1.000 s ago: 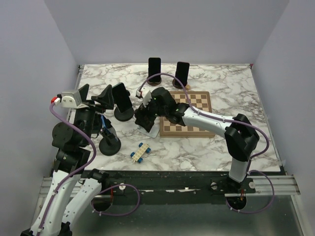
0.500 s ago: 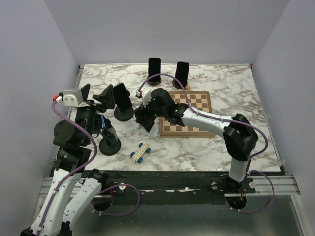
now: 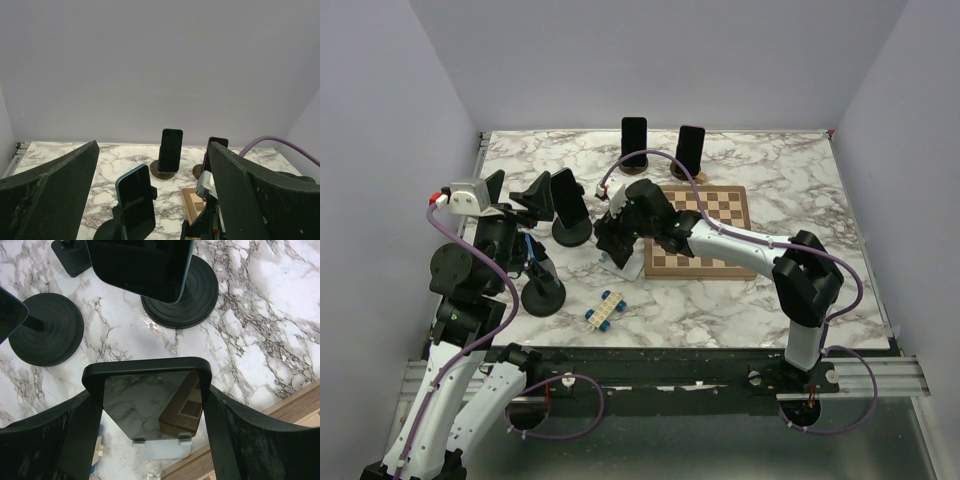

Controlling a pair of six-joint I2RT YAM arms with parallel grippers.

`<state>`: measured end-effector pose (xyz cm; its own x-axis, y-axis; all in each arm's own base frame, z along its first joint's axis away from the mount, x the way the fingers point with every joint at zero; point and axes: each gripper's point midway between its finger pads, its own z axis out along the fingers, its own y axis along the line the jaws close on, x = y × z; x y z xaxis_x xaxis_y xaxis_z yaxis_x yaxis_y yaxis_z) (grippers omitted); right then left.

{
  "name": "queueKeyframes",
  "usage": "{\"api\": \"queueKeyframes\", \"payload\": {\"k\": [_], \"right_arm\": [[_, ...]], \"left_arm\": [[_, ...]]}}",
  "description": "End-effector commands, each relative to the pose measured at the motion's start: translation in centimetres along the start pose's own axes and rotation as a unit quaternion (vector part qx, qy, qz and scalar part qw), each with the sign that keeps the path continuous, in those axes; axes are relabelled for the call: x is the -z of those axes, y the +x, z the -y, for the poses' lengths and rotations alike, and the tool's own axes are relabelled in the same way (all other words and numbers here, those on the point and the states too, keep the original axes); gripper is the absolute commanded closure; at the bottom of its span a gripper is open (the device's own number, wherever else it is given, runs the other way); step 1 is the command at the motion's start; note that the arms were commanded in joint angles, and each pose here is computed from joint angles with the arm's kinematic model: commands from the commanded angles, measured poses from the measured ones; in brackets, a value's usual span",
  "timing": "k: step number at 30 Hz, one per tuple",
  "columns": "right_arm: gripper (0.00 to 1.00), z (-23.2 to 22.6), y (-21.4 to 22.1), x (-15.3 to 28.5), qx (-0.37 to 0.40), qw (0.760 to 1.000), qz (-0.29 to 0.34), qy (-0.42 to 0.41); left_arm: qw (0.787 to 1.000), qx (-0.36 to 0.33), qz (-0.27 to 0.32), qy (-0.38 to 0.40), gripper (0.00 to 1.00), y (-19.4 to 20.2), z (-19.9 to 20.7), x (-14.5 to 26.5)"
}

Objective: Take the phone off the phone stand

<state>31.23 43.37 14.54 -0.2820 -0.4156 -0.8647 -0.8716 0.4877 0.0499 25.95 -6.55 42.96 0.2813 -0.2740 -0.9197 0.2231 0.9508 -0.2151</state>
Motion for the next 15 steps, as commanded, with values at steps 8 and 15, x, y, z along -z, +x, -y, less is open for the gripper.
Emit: {"api": "queueKeyframes", "payload": {"k": [8, 15], "right_arm": [[0.52, 0.1, -3.3, 2.5, -0.028, 0.999, 0.028, 0.025], [0.65, -0.3, -6.1, 5.0, -0.043, 0.997, 0.059, 0.025]], "left_arm": [[1.000, 0.006, -0.007, 0.014, 0.01, 0.5, 0.6, -0.1], [1.000, 0.007, -0.010, 0.016, 0.01, 0.6, 0.7, -0.2]]}}
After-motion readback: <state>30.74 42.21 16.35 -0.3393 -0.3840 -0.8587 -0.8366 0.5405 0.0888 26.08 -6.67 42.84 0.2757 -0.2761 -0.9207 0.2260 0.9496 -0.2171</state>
